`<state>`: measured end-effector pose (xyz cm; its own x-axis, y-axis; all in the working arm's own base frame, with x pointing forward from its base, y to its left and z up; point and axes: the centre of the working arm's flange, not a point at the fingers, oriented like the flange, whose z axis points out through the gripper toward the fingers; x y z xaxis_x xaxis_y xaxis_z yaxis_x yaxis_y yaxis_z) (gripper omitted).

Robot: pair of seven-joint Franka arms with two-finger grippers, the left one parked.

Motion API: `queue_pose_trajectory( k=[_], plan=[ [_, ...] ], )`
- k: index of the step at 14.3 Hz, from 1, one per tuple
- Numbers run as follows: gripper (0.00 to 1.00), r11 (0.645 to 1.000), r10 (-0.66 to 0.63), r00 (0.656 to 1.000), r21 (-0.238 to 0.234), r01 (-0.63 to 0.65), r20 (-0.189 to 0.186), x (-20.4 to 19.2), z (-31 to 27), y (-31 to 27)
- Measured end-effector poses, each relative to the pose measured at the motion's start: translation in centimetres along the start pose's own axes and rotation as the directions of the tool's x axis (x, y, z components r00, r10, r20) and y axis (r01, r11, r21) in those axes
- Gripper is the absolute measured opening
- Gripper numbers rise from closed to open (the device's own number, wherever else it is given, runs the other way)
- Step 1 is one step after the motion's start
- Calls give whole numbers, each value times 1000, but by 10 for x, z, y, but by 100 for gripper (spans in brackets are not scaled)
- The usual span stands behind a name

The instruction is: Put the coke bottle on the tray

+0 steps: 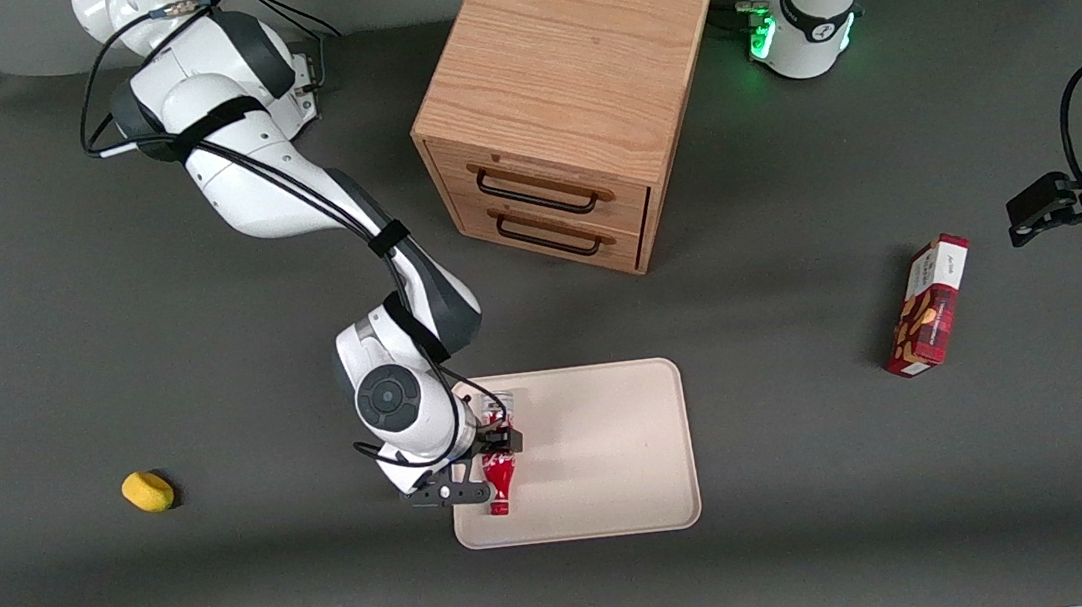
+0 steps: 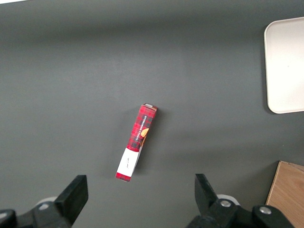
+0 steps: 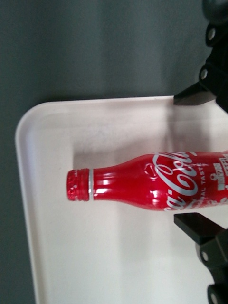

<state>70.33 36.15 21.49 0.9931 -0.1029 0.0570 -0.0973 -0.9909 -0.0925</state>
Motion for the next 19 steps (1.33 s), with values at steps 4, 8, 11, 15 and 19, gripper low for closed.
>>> queue_pose_trajectory(
  k=[4,8,11,15,19],
  plan=[
    [100,1000,11,1000,-20,-10,23,7,-56,6],
    [100,998,47,997,-54,-44,64,16,-109,33],
    [100,993,92,990,-87,-83,104,22,-152,65],
    [100,986,141,984,-99,-131,107,16,-209,107],
    [100,980,178,978,-111,-166,110,-6,-257,159]
  ],
)
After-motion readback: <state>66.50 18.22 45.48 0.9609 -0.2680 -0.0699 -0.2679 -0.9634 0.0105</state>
